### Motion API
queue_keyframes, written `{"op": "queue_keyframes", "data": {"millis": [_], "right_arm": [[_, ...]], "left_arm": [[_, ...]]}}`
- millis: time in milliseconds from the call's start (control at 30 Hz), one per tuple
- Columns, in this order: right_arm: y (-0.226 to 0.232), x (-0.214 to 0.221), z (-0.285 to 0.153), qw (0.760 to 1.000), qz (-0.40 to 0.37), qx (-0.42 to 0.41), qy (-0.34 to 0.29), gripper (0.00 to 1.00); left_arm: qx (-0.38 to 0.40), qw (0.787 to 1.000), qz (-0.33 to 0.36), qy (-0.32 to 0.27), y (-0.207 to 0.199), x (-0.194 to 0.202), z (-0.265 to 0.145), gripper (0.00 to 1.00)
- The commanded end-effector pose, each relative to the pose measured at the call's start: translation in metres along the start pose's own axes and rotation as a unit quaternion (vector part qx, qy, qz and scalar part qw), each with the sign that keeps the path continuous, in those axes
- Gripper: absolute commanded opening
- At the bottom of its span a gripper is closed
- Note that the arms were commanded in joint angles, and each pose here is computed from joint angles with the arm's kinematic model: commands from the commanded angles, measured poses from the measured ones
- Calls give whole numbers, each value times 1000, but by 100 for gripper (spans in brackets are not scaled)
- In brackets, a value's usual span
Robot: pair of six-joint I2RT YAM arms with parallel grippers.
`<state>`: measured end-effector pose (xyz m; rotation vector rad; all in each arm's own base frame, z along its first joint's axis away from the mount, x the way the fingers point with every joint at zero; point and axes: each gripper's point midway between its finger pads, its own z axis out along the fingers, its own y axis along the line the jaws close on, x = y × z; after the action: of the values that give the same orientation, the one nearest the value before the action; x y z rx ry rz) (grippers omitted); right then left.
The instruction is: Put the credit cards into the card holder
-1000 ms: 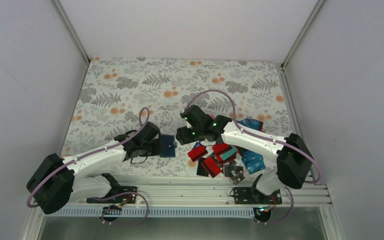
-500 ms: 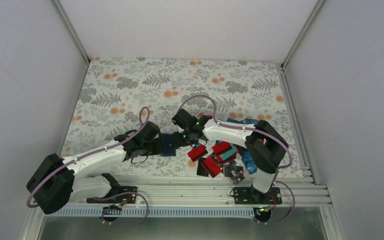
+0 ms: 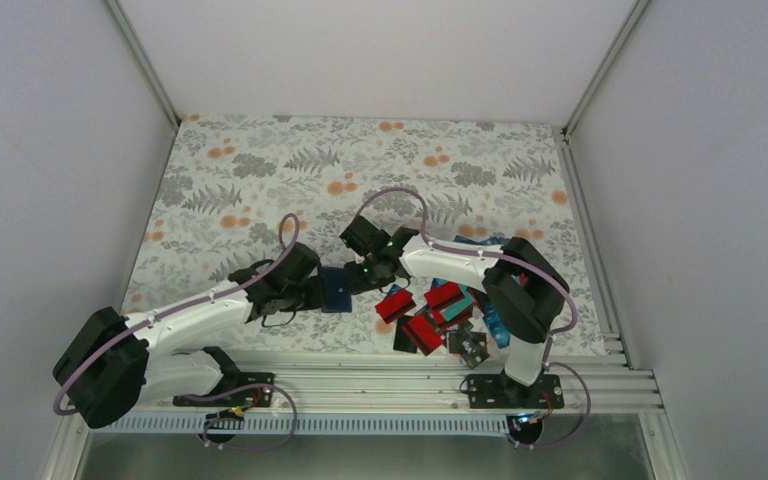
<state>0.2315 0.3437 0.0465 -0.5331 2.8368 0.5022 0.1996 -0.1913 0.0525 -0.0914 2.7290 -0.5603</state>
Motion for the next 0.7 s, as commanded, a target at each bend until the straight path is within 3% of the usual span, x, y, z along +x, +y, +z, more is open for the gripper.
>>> {"op": "queue_keyframes", "data": {"millis": [0, 233, 333, 400, 533, 667], "right_arm": [[-8, -2, 0, 1000, 5, 22, -3, 28], [-13, 3, 0, 1000, 8, 24, -3, 7], [-14, 5, -1, 1000, 11, 18, -2, 4], [-12, 6, -3, 1000, 16, 5, -3, 4], [-8, 8, -10, 999, 35, -26, -7, 4], [-9, 7, -21, 997, 60, -53, -23, 4]], "left_arm": [[2, 1000, 12, -14, -5, -7, -3, 2], [-6, 1000, 23, -19, -3, -10, -3, 3], [-25, 999, 33, -25, 3, -13, -3, 6], [-55, 997, 40, -32, 10, -18, -4, 19], [-105, 992, 53, -45, 17, -29, -12, 58], [-101, 991, 67, -48, 5, -29, -20, 75]]}}
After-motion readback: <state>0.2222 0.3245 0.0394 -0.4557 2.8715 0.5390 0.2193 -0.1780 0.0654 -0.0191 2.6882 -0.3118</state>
